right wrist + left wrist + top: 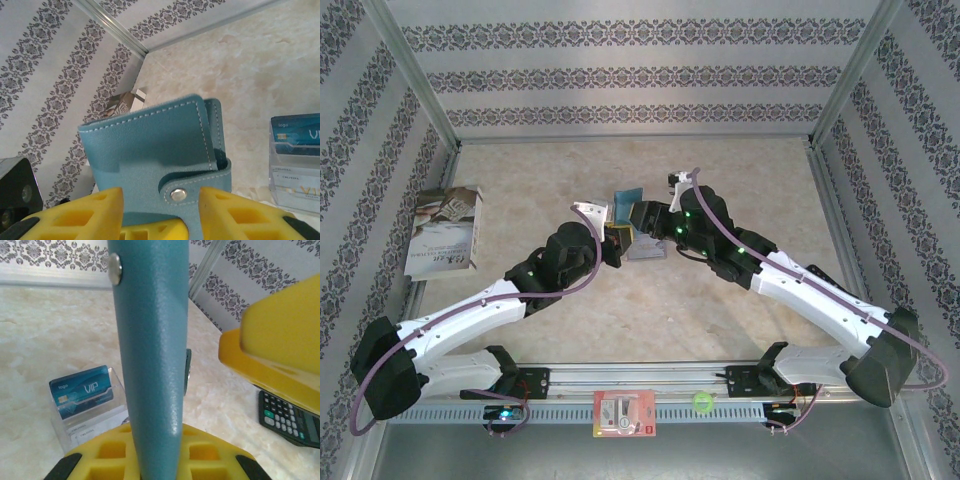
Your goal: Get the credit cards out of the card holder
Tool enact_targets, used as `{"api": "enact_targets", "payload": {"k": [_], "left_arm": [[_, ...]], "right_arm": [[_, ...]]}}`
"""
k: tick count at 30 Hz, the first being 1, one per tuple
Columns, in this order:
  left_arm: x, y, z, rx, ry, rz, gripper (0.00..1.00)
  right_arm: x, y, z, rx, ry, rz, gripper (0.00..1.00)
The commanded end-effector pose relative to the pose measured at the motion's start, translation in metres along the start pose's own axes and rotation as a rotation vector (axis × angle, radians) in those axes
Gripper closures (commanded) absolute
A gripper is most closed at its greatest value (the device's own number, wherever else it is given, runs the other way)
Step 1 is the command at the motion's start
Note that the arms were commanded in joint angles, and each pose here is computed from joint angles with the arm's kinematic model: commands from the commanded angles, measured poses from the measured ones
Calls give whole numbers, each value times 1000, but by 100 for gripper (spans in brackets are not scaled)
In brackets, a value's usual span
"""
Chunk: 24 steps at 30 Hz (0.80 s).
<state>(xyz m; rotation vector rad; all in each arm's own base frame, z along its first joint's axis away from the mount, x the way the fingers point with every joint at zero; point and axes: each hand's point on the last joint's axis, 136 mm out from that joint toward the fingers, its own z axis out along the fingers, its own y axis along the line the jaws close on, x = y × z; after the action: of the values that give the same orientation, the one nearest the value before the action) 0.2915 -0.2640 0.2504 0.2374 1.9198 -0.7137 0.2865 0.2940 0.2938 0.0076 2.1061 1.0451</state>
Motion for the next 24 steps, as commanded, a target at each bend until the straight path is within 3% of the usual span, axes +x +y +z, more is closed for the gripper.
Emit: {"api": "enact_targets", "payload": {"k": [1, 15, 21, 24], "left_arm": [[-26, -14, -10, 28, -79, 33, 100], [-33, -32, -14, 125, -103, 37, 100], [-37, -39, -18, 162, -120, 41, 100], [-36, -37, -18, 156, -111, 42, 100]], "right_arm": [[-6, 11, -1, -16, -9, 18, 56], [11, 9, 16, -15, 63, 26, 57], [13, -5, 22, 39, 70, 24, 75], [10, -14, 21, 61, 59, 19, 89]]}}
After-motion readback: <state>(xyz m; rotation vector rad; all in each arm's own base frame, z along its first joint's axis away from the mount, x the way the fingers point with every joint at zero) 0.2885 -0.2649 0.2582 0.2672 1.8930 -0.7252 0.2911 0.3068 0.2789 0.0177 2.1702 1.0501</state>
